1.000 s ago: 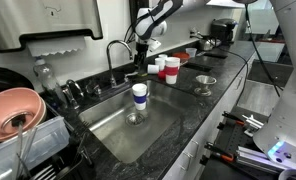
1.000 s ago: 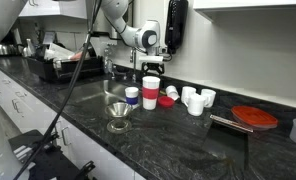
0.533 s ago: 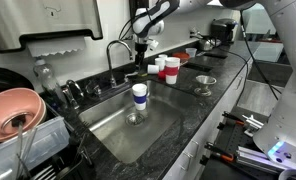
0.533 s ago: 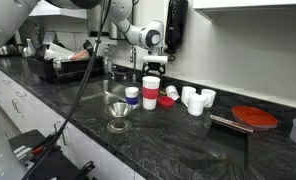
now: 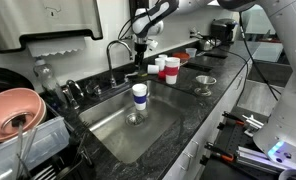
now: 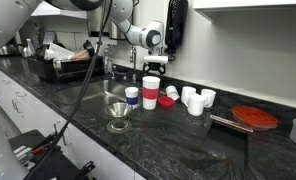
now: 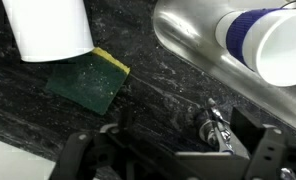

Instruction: Open the left handle of the tap then close it

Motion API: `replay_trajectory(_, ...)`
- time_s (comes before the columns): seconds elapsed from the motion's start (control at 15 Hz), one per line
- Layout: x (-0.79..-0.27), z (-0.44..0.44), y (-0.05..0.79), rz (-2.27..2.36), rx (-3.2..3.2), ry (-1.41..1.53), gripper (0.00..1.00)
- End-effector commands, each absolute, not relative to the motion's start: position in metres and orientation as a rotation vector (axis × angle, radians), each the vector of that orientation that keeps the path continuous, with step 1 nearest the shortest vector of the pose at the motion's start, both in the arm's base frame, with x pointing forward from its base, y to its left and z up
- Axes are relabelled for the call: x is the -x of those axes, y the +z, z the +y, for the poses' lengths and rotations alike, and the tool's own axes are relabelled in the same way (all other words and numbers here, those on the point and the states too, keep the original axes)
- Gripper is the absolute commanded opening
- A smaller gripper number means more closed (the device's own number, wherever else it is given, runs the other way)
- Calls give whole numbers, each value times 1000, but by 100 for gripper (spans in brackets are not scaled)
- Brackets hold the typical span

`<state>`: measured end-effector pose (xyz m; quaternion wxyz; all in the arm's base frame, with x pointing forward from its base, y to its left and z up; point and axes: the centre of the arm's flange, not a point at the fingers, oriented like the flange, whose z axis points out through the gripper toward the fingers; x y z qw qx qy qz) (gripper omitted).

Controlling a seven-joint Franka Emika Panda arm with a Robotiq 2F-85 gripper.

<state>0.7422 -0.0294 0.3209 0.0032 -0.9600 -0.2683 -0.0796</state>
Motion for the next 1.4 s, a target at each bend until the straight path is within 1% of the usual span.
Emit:
replay_trajectory(0.0,-739,-30,320,-852,3047,-254,100)
replay_trajectory(1.2,-734,-13,306,-954,3018,-242,100)
replay_trajectory(1.27,-734,-13,306,-954,3018,-243,96)
replay_trajectory(1.33,-734,-13,305,-954,3019,-244,89)
